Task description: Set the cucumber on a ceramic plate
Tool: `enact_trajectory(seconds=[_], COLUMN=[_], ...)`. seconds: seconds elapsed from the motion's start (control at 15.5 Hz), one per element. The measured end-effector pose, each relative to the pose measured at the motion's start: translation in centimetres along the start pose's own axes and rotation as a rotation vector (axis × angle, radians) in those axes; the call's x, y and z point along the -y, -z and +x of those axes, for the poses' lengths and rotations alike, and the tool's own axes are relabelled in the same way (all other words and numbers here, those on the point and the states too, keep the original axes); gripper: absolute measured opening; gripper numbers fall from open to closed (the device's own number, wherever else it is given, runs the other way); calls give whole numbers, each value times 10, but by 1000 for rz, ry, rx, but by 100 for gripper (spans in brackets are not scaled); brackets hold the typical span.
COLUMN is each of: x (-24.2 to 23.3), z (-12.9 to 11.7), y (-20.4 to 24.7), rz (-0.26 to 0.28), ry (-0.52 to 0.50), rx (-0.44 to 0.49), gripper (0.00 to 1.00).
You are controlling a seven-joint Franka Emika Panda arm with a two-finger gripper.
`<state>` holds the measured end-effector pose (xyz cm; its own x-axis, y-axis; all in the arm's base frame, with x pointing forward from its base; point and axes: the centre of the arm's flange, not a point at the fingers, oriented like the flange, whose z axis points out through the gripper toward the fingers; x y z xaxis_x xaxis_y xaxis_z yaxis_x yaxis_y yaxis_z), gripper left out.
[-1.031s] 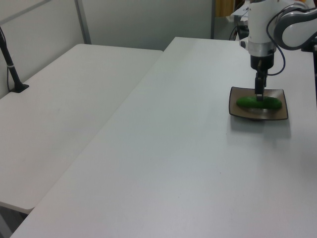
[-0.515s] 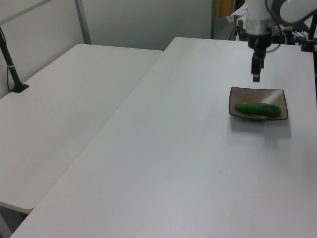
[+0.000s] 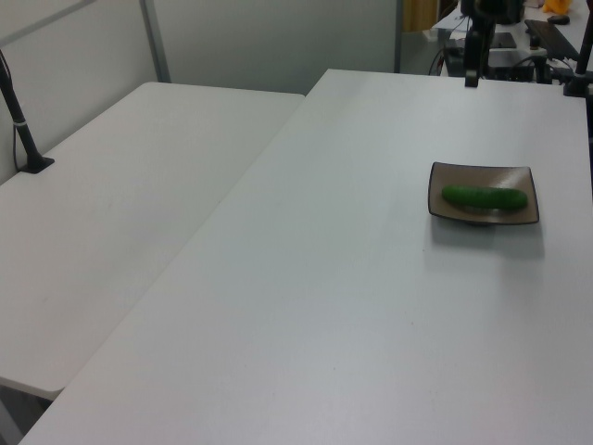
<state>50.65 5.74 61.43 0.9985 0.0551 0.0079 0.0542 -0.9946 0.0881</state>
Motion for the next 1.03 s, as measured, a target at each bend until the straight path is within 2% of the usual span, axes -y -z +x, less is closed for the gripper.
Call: enact_trajectory(seconds=[0.39,0.52,0.71,0.84,1.03], x=[-3,-8,-25,-32,-34], z=[-1,3,22,43,58], y=[31,29,23,15,4], rz=[14,56,95,101,104], ry=[-42,-73,-117,-134,-123], rx=[17,23,-28,-89,-115], gripper=[100,100,100,100,100])
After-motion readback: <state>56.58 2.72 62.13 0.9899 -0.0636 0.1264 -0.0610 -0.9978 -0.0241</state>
